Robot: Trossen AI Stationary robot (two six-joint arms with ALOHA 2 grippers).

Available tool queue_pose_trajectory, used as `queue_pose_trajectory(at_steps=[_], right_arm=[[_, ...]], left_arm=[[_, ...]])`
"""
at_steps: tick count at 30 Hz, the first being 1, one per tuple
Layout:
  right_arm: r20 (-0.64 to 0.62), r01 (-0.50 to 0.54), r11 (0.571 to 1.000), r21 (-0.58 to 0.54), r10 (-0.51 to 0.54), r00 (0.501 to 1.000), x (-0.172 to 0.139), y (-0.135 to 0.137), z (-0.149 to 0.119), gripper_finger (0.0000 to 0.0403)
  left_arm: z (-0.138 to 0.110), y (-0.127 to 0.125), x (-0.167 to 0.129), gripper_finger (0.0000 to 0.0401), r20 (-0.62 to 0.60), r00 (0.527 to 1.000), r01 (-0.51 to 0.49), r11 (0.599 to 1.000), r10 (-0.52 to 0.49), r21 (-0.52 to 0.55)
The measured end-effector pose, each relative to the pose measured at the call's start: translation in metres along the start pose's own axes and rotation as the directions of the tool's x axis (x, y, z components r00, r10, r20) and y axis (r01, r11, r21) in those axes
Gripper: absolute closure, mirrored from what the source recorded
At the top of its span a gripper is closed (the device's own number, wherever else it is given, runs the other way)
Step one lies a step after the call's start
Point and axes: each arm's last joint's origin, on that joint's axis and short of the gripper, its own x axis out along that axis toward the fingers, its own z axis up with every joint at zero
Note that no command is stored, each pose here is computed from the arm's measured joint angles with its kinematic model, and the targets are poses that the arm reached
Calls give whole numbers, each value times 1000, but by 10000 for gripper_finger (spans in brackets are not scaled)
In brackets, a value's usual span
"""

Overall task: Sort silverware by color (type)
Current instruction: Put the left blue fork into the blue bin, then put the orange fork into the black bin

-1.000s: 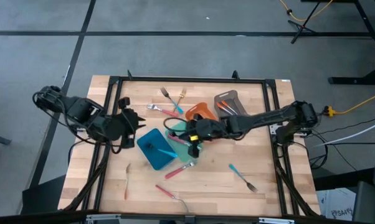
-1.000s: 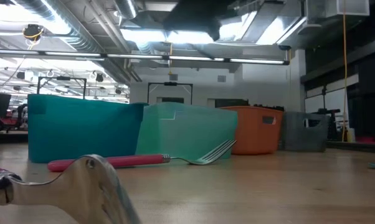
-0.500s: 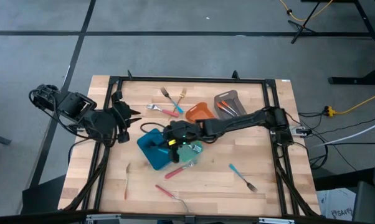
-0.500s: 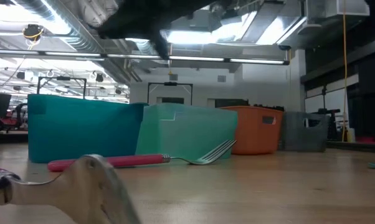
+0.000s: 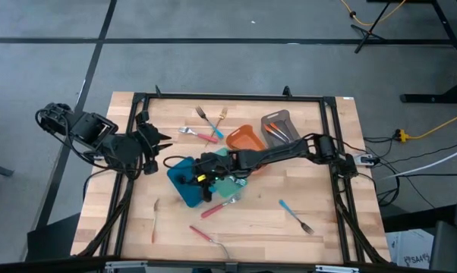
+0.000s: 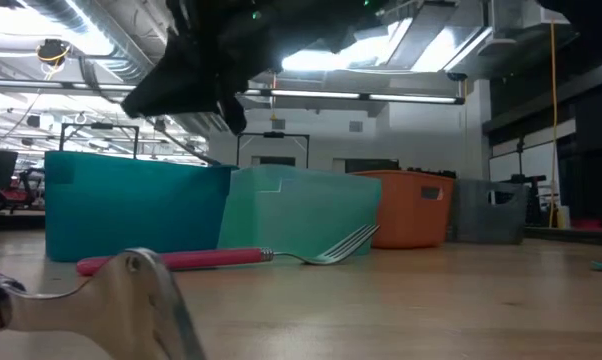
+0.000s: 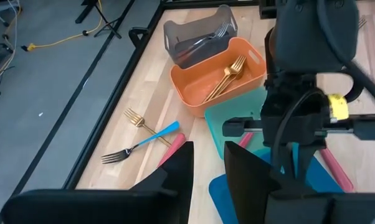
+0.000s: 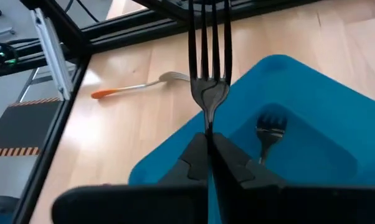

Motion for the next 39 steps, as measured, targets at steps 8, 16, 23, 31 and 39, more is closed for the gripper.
queue_pose_trajectory(at_steps=[8, 16, 23, 31, 39], right_arm=[[12, 49, 999, 1, -49, 999, 0, -2, 0, 403], [15, 69, 998, 2, -69, 997, 0, -3, 0, 402], [-1, 81, 997, 4, -81, 997, 0, -3, -2, 386], [-11, 83, 997, 4, -83, 996, 0, -3, -3, 350], [-10, 84, 996, 4, -84, 996, 0, -3, -3, 325]], left_arm=[[0, 0, 0, 319, 0, 1000, 0, 1000, 0, 0], [0, 0, 0, 319, 0, 1000, 1, 1000, -1, 0], [0, 0, 0, 319, 0, 1000, 1, 1000, -1, 0], [0, 0, 0, 319, -1, 1000, 1, 1000, -1, 1], [0, 0, 0, 319, -1, 1000, 1, 1000, -1, 1]])
